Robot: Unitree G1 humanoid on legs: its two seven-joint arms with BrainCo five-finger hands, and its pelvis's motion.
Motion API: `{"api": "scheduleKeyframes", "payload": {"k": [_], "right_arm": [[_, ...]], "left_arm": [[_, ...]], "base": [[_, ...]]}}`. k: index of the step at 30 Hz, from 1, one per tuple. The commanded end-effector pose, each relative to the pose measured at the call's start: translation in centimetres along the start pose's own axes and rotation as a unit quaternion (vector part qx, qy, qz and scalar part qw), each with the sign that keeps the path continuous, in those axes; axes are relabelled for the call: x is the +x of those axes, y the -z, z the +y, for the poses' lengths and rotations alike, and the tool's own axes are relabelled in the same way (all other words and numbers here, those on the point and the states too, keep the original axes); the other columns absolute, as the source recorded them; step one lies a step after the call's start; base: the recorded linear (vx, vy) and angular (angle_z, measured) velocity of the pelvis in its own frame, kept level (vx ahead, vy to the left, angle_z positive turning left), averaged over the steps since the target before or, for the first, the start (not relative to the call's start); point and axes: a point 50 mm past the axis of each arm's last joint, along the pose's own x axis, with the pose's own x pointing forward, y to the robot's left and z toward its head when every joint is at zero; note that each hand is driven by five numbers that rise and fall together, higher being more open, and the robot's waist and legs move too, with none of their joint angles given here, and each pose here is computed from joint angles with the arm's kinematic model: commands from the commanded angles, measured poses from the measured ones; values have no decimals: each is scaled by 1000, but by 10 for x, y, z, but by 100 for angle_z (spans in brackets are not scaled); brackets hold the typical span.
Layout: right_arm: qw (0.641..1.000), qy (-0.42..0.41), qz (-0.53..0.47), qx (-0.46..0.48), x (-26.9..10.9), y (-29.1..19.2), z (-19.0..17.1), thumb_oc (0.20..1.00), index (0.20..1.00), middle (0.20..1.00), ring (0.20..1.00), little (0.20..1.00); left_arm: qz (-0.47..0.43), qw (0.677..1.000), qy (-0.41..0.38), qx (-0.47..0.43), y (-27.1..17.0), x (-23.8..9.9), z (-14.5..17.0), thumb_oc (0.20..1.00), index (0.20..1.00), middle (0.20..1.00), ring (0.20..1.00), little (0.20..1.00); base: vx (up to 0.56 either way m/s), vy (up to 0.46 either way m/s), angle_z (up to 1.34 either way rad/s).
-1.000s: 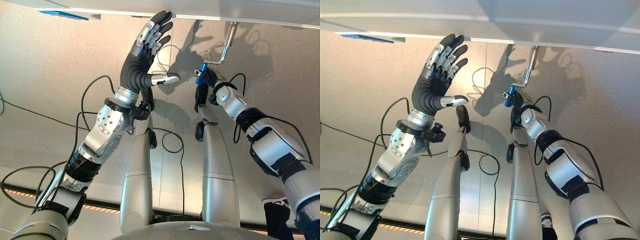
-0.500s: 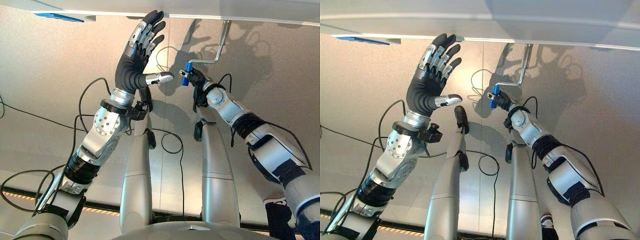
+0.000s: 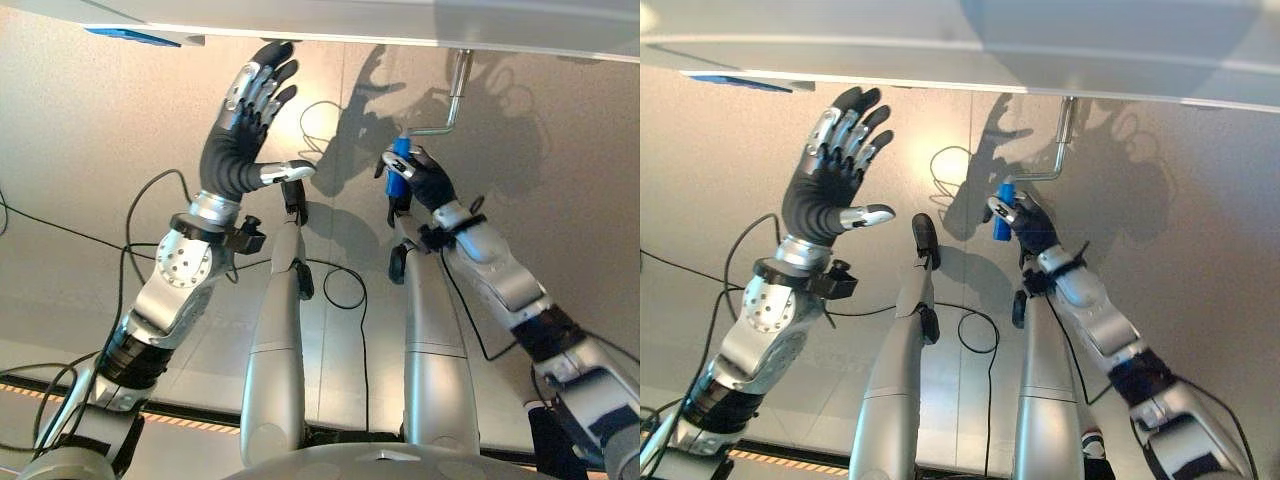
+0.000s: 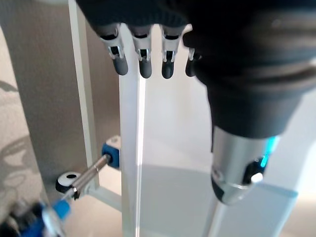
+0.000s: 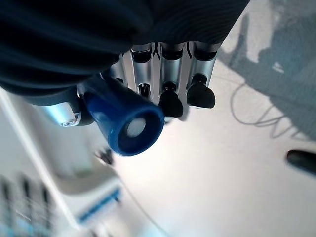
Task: Raise the hospital bed
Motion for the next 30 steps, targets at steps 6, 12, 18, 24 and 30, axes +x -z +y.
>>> {"api": "scheduleKeyframes", "payload": {"k": [6, 12, 18, 24, 30], "right_arm": [[960, 1, -271, 75, -7, -99, -15, 200, 200, 200, 200, 200], [954, 61, -281, 77, -13, -98, -32, 200, 200, 200, 200, 200], [948, 179, -252, 76, -18, -78, -64, 200, 200, 200, 200, 200], [938, 303, -159, 53, -19, -39, -103, 200, 200, 200, 200, 200], [934, 355, -46, -4, -14, -11, -138, 200, 200, 200, 200, 200]], "left_arm": [[-50, 996, 54, 48, -31, -13, 6, 1000, 1000, 1000, 1000, 1000], [-41, 994, 85, 51, -33, -14, 5, 1000, 1000, 1000, 1000, 1000], [-29, 989, 130, 63, -33, -7, 3, 1000, 1000, 1000, 1000, 1000], [-42, 988, 147, 24, -33, 2, -5, 1000, 1000, 1000, 1000, 1000], [-41, 982, 186, 13, -33, 11, -15, 1000, 1000, 1000, 1000, 1000]], "base": [[2, -1, -1], [4, -7, -3], [2, -3, -1], [1, -3, -2], [0, -1, -1]]}}
